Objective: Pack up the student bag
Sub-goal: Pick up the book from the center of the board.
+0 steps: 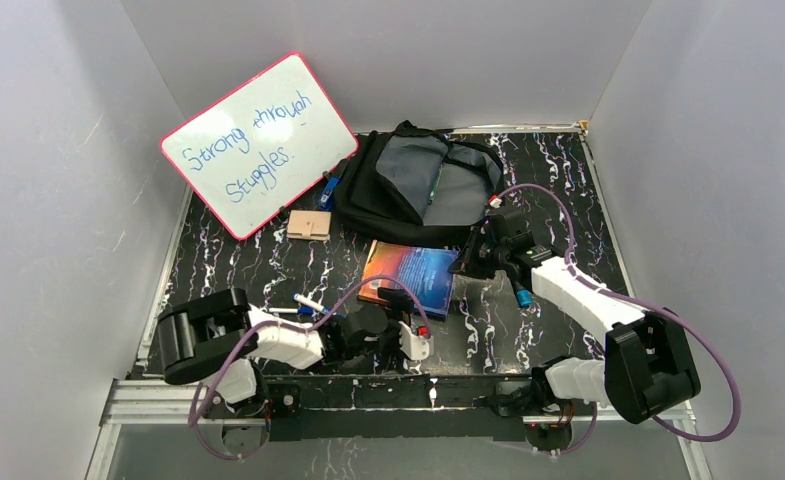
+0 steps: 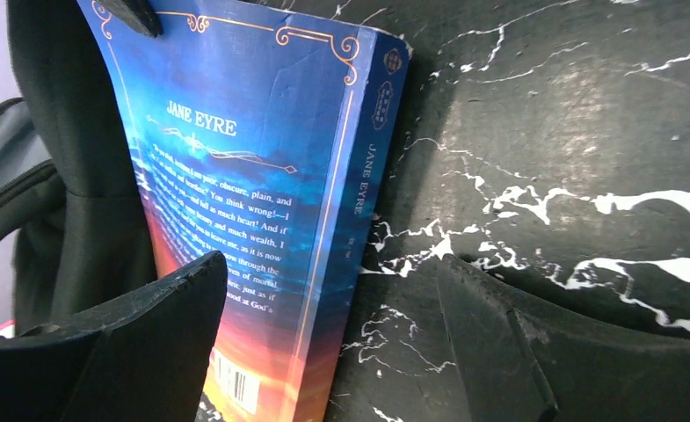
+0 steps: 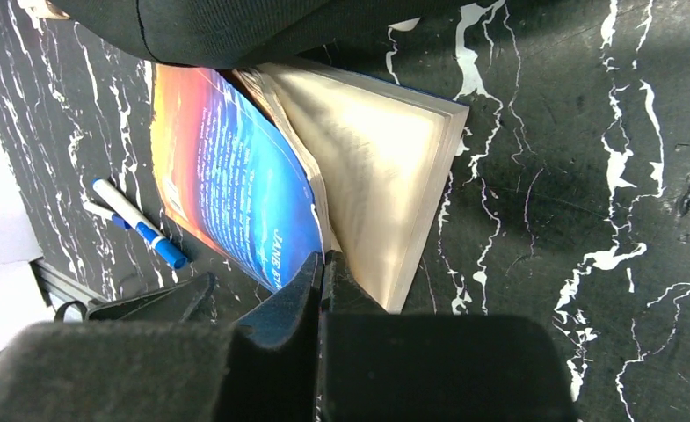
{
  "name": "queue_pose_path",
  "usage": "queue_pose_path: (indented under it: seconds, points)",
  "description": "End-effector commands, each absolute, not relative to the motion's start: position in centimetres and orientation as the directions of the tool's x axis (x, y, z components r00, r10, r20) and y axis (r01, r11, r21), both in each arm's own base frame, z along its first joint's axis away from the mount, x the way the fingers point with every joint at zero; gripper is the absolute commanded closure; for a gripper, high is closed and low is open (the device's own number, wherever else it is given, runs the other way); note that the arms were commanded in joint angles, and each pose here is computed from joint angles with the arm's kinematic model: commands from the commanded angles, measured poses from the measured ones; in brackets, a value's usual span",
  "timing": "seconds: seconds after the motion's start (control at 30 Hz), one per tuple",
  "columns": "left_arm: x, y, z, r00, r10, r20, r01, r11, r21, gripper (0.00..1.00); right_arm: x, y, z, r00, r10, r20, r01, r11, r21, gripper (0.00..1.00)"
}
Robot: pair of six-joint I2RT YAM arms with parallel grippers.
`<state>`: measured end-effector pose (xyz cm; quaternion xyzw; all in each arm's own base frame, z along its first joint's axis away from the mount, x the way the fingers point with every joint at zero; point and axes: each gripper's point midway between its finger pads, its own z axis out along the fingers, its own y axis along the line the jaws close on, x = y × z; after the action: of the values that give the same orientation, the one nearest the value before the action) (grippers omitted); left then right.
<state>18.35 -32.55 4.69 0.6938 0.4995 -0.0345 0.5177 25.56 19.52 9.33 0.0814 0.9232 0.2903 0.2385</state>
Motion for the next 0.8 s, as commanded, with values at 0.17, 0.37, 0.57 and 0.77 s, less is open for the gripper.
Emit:
queue_pose_path:
  seconds: [0.17, 0.37, 0.57, 0.77]
  points:
    - [21.3, -33.7, 6.2, 0.563, 0.704, -0.432, 0.523, 0.101, 0.847, 0.15, 27.4, 22.0, 15.9, -0.833, 0.339, -0.438, -0.070, 0.720, 0.690, 1.00]
    - [21.7, -34.1, 6.2, 0.565, 0.710, -0.420, 0.477, 0.133, 0.869, 0.15, 27.4, 22.5, 16.9, -0.838, 0.357, -0.413, -0.058, 0.694, 0.718, 1.00]
    - [22.4, -34.3, 6.0, 0.527, 0.728, -0.438, 0.467, 0.182, 0.865, 0.31, 27.1, 22.6, 17.0, -0.844, 0.359, -0.399, -0.051, 0.686, 0.726, 1.00]
    - [22.8, -34.3, 5.9, 0.520, 0.732, -0.441, 0.446, 0.207, 0.871, 0.58, 26.8, 22.2, 16.2, -0.846, 0.359, -0.393, -0.036, 0.698, 0.715, 1.00]
